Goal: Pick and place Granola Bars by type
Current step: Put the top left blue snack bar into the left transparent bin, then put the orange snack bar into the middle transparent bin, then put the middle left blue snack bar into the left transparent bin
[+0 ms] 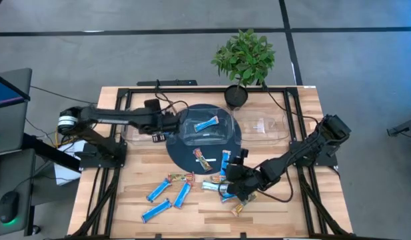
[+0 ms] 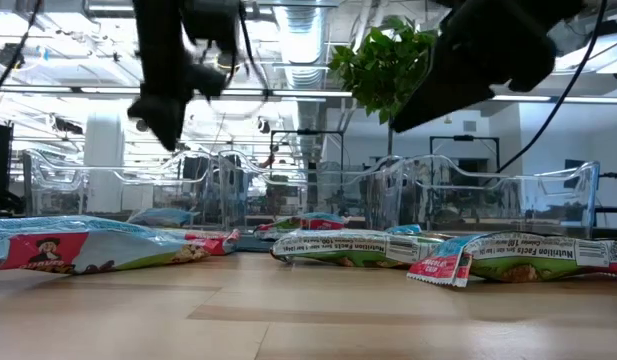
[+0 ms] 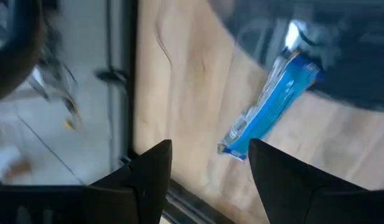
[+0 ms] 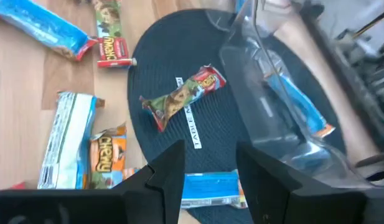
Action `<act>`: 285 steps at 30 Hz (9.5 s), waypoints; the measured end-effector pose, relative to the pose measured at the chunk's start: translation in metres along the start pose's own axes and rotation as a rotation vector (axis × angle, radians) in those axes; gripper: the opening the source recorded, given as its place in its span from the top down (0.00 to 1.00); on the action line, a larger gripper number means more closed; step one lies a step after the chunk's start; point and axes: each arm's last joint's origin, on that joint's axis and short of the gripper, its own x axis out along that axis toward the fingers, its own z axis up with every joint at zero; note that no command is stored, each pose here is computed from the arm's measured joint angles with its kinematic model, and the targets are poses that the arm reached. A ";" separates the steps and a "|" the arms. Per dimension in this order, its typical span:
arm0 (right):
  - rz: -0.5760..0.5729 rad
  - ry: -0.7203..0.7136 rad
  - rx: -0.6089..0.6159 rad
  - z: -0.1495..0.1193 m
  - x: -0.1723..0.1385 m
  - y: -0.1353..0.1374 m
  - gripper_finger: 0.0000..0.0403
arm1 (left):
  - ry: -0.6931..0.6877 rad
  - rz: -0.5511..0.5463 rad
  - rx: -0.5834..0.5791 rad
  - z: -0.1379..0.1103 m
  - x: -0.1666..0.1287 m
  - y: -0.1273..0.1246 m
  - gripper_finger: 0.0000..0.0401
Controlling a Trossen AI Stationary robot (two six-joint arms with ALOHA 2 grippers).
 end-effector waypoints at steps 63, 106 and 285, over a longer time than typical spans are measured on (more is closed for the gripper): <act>0.390 0.333 0.114 -0.042 0.048 0.016 0.79 | -1.034 -0.095 0.110 -0.091 -0.054 -0.135 0.48; 0.003 0.068 -0.086 0.048 0.095 -0.156 0.87 | -1.021 -0.079 0.127 -0.092 -0.053 -0.135 0.48; 0.301 -0.076 -0.243 0.029 0.059 -0.038 0.67 | -0.269 -0.328 0.027 -0.087 -0.038 -0.166 0.83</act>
